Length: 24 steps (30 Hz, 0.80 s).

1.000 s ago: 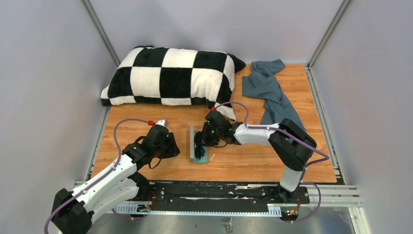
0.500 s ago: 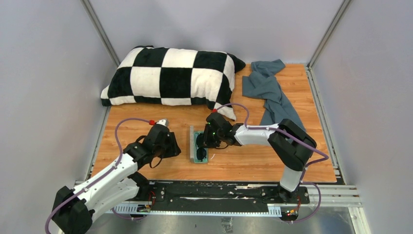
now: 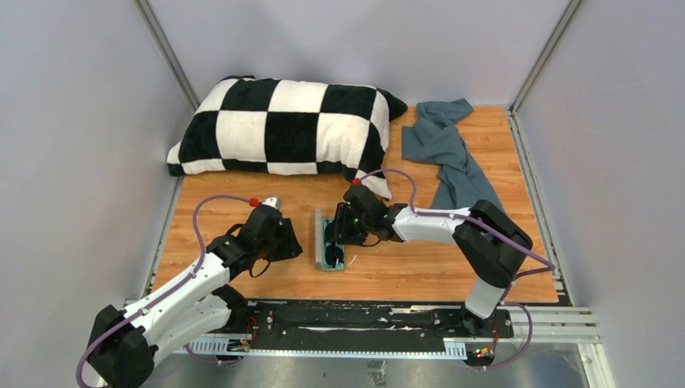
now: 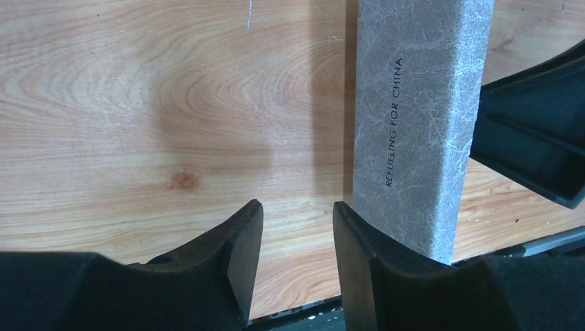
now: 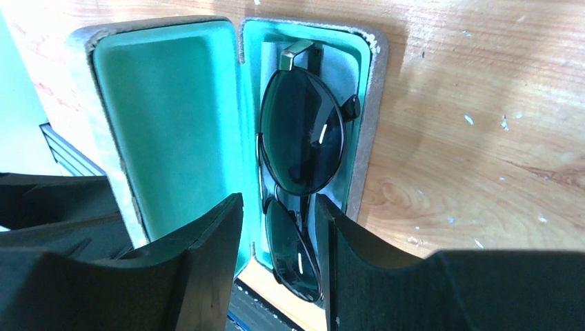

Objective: Organize the sunglasses
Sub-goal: Place the sunglasses in the sunglasses case, then close the sunglasses case at the center of the board.

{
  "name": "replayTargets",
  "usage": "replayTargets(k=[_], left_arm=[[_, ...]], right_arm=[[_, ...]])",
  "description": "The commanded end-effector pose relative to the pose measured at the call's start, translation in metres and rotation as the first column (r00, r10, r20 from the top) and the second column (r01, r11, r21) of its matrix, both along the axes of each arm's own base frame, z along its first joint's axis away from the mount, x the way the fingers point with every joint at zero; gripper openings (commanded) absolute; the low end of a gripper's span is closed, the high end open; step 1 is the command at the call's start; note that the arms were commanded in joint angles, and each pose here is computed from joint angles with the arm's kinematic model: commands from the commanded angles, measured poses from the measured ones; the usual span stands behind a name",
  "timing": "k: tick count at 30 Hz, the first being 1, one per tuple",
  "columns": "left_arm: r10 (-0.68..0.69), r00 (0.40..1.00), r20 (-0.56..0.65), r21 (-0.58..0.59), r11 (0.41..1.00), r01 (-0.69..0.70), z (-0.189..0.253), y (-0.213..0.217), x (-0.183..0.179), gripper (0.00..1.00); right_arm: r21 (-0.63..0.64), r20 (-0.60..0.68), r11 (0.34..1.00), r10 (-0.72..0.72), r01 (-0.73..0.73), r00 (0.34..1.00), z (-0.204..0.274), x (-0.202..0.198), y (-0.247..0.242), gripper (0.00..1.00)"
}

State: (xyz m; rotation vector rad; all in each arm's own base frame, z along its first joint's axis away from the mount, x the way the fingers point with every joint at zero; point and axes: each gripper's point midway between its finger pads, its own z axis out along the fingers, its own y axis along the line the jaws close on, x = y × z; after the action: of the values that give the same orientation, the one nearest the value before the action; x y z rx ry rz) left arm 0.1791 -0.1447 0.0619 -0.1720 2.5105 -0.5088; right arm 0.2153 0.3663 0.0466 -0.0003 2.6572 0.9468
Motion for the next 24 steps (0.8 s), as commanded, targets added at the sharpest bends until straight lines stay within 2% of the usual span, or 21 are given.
replayTargets(k=[1, 9, 13, 16, 24], left_arm=[[0.004, 1.000, -0.005, -0.008, 1.000, -0.004, -0.003, 0.000, -0.001, 0.48], [0.010, 1.000, 0.002, -0.007, 1.000, -0.010, 0.001, 0.001, 0.000, 0.48], [0.011, 1.000, 0.019, -0.016, 1.000, -0.011, 0.011, 0.000, 0.003, 0.48], [0.011, 0.998, 0.055, -0.050, 0.999, -0.009, 0.025, -0.005, 0.007, 0.48], [0.023, 0.982, 0.188, -0.200, 0.980, 0.015, 0.064, -0.025, 0.024, 0.48]], right_arm=[[-0.033, 0.015, 0.999, 0.011, -0.010, 1.000, 0.004, -0.010, -0.012, 0.48], [-0.056, 0.039, 0.998, 0.024, -0.022, 0.999, 0.021, -0.018, -0.028, 0.51], [-0.097, 0.111, 0.995, -0.001, 0.011, 0.994, 0.033, -0.014, -0.050, 0.51], [-0.111, 0.144, 0.993, -0.015, 0.031, 0.989, 0.033, -0.010, -0.064, 0.48], [-0.053, 0.071, 0.998, 0.035, -0.032, 0.997, 0.015, -0.017, -0.052, 0.32]])
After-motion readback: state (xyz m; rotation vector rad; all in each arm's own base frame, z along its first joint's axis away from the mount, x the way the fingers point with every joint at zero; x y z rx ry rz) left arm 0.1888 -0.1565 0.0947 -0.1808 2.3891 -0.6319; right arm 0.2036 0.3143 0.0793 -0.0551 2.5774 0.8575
